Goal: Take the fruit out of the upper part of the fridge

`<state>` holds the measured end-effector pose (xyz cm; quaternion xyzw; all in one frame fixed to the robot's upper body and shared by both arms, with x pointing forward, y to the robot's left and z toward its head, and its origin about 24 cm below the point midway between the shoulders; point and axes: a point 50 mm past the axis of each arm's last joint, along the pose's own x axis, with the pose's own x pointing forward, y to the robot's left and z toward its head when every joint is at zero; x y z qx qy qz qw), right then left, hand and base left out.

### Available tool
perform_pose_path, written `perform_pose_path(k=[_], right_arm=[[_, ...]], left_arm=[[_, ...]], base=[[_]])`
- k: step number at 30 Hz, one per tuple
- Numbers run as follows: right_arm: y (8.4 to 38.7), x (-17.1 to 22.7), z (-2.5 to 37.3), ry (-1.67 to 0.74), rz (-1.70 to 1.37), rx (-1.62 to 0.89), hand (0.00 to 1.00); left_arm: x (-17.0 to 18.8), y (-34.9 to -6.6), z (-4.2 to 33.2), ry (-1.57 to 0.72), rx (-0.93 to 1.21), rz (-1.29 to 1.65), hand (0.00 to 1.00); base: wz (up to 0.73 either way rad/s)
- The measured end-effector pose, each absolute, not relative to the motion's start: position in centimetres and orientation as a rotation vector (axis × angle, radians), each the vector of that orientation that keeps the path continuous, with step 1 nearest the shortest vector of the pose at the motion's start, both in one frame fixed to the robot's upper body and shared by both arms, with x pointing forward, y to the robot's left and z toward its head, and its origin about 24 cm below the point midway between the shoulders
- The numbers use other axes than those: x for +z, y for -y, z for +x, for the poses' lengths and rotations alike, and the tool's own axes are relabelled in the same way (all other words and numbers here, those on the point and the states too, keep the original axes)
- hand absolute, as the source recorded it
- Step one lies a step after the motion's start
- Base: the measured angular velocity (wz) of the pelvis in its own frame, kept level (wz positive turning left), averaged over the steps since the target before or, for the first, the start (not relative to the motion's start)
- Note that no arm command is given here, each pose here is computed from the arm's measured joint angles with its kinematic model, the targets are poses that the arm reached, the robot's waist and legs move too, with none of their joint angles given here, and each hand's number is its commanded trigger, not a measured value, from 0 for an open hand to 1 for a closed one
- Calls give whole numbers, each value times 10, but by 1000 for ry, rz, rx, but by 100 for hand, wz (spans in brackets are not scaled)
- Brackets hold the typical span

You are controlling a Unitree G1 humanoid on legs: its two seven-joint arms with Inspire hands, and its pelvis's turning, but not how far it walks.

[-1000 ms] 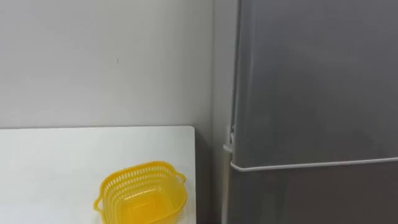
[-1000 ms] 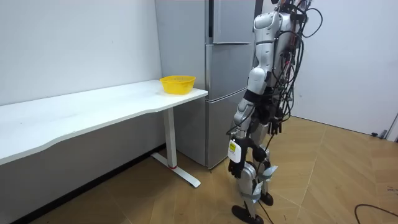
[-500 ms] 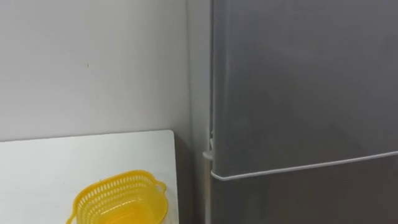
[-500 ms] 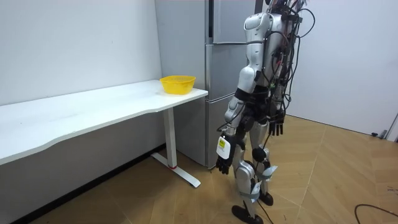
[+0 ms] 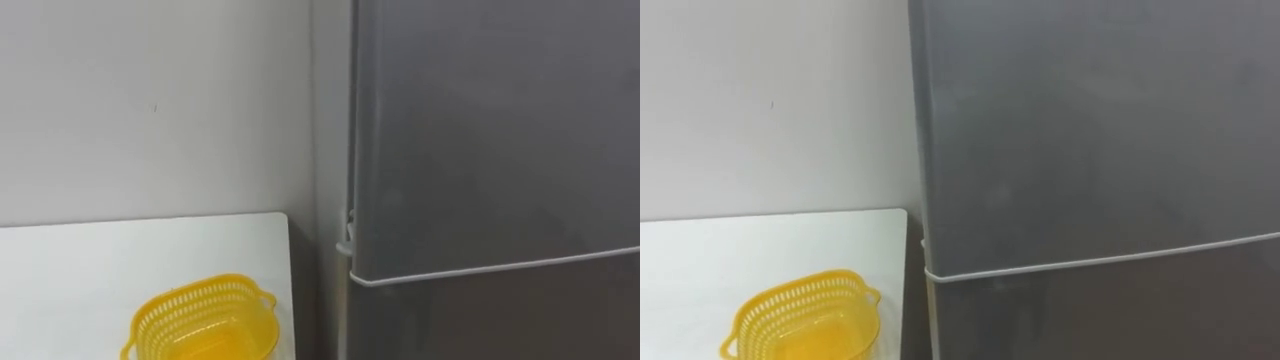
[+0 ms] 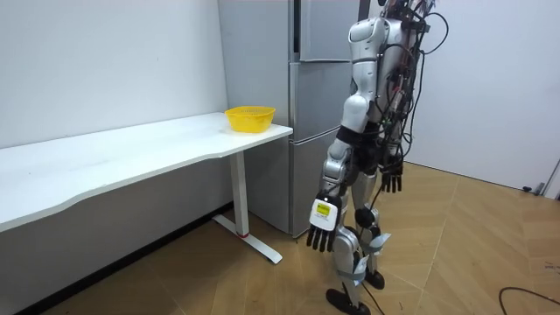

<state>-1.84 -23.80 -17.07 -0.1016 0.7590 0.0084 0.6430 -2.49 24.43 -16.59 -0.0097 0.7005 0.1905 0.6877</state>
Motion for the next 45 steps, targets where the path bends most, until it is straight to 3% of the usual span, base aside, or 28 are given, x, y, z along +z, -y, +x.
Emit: perform_pose_path(k=[7,13,23,35,42,45], right_arm=[[243,-170,-15,-1686,-214,-71,0],[246,-170,-8,-1639,-214,-96,0],[255,-167,-6,-1579,-257,-129,0],[248,-168,-24,-1584,-257,-123,0],[245,-168,-32,-1607,-236,-92,0],[243,-169,-34,-1622,-217,-72,0]], left_arm=[[-155,-271,-1,-1323,887,-195,0],[-137,-293,24,-1109,1138,-205,0],[-57,-337,80,-526,1446,-148,0],[71,-349,111,162,1480,-140,0],[152,-334,121,549,1258,4,0],[168,-326,128,642,1161,-2,0]], base=[[6],[8],[0],[1],[0],[2]])
